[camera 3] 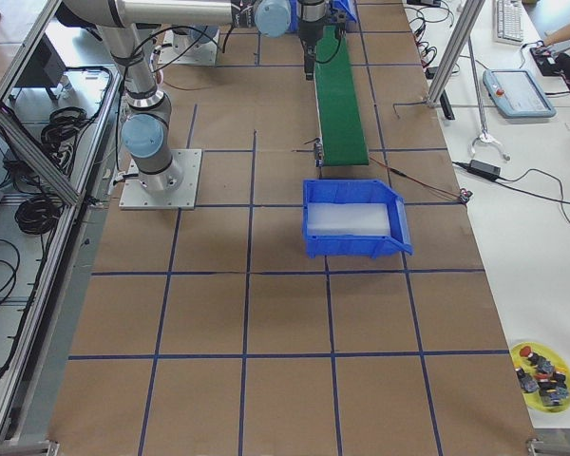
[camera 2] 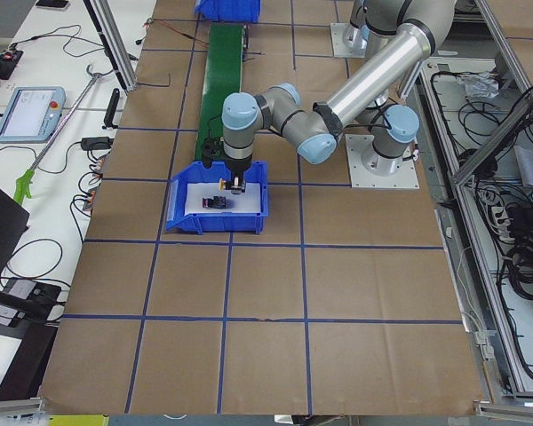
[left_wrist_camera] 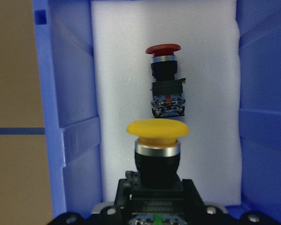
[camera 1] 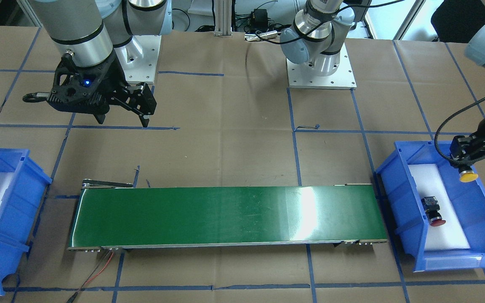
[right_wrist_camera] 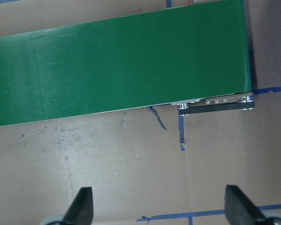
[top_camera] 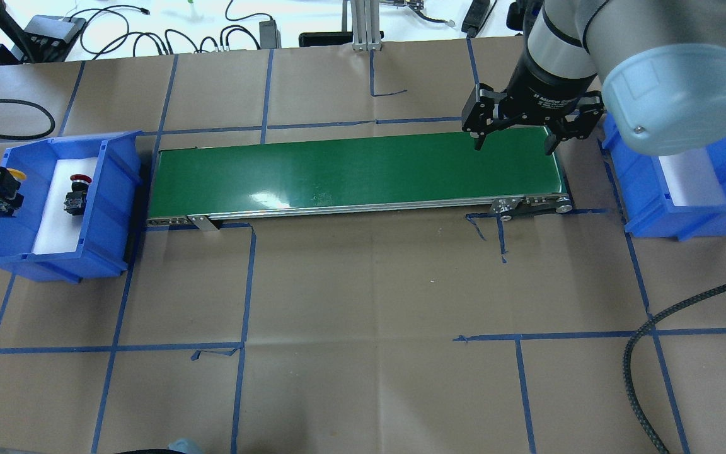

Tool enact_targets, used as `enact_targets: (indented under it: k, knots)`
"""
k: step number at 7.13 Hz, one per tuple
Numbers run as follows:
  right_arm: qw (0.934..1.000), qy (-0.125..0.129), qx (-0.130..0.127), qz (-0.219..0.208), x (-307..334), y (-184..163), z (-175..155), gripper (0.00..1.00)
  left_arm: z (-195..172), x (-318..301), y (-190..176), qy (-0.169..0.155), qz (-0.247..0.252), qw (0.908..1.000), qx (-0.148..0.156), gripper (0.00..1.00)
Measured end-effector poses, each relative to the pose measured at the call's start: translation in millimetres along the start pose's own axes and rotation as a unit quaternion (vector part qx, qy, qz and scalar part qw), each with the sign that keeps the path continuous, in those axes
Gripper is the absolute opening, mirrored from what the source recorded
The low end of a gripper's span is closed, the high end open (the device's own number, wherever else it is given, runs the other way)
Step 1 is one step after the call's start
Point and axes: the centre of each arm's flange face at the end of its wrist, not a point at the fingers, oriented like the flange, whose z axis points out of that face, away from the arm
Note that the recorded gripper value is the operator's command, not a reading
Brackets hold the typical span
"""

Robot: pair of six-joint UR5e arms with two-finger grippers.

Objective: Transport two buttons from left to right
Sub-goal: 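Carry the yellow button onto the conveyor belt and release it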

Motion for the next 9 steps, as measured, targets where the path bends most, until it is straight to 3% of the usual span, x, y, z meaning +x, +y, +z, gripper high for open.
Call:
enact_targets:
  k: [3, 7, 9]
  knots:
    - [1.0, 0.002, -0.001, 0.0, 0.2, -1.2, 1.7, 1.0, -46.2, 37.2, -40.3, 0.013, -0.011, 0.9997, -0.016, 0.06]
    - [1.0, 0.001, 0.0, 0.0, 0.0, -1.4, 1.0, 1.0, -18.8, 198.7, -94.7, 0.018, -0.053, 0.9981, -0.025, 0.06]
    - [1.0, 0.001, 0.0, 0.0, -0.1, -1.4, 1.0, 1.0, 26.6, 269.8, -113.7, 0.015, -0.053, 0.9982, -0.024, 0.06]
